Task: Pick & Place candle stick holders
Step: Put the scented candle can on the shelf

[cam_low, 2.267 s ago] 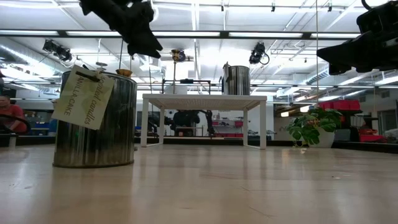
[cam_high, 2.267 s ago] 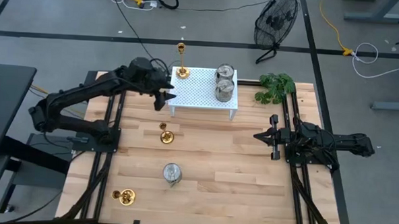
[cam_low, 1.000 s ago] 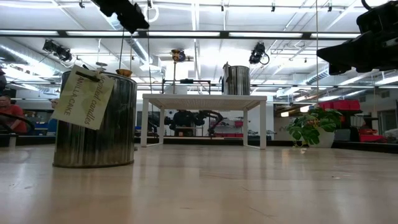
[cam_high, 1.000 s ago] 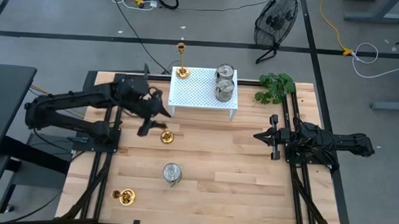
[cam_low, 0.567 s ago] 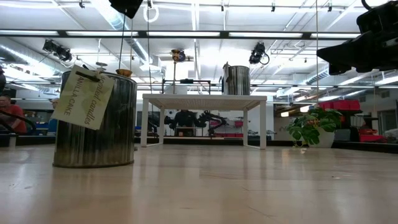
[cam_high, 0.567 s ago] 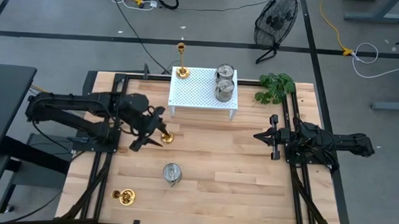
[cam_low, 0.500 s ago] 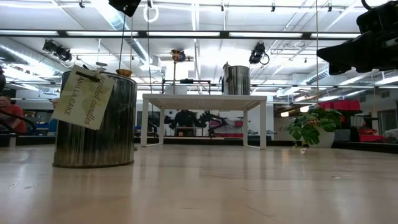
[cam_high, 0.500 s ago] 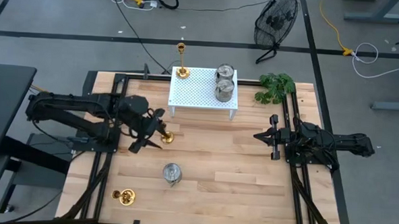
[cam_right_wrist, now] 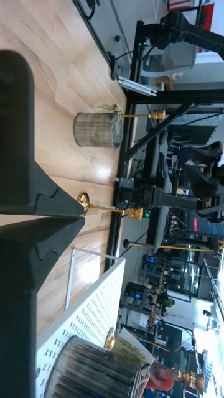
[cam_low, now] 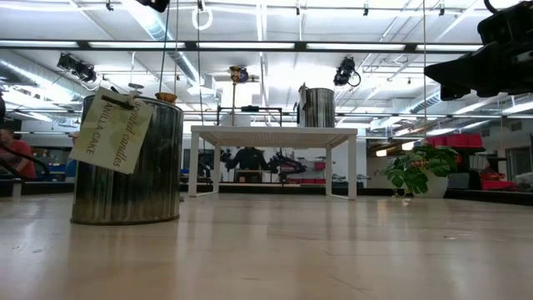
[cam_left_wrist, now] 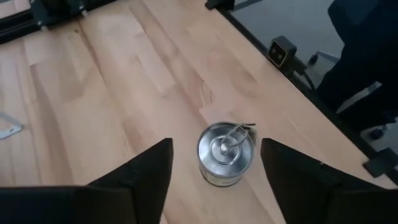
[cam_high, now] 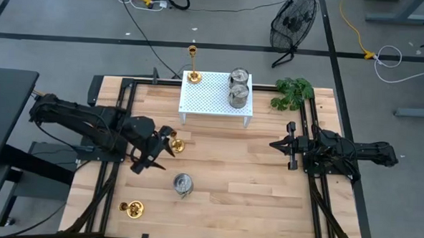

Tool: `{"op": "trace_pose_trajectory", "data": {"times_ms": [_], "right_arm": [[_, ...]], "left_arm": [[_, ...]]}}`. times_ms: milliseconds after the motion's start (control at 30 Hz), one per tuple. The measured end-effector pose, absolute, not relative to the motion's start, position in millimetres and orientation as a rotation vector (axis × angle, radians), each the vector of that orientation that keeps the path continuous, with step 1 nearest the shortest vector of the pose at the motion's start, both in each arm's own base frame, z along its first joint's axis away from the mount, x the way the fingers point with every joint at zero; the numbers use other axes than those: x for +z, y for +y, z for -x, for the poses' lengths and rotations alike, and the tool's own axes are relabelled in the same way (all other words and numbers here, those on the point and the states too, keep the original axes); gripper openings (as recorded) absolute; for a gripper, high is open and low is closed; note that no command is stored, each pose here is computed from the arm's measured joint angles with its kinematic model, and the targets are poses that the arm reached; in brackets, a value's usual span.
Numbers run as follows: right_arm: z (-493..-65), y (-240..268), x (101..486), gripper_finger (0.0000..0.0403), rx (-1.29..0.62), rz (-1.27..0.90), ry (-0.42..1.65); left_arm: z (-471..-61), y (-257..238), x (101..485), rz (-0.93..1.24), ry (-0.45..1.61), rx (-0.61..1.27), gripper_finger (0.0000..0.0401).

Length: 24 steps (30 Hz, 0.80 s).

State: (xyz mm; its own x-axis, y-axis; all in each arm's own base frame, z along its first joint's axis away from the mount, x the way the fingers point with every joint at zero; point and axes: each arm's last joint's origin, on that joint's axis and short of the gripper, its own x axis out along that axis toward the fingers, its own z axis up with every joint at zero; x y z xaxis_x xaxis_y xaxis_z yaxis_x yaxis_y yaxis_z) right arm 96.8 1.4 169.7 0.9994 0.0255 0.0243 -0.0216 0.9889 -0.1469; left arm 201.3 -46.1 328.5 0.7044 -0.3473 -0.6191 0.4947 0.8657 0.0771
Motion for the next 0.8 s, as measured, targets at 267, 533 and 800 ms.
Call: {"op": "trace_pose_trajectory", "data": {"times_ms": [267,533,800], "right_arm": [[-96.8,1.4,169.8,0.0017,0.023,0.147,-0.026],[-96.8,1.4,169.8,0.0017,0.023,0.147,-0.026],[-96.8,1.4,169.7,0.0017,0.023,0.147,-0.026]], "left_arm": [[-209.1,-56.3,320.9,-0.156,0.697,-0.448,0.032],[-223.6,-67.2,304.4,-0.179,0.772,-0.485,0.0353],[-233.4,-77.4,290.3,-0.302,0.806,-0.559,0.0385]]}}
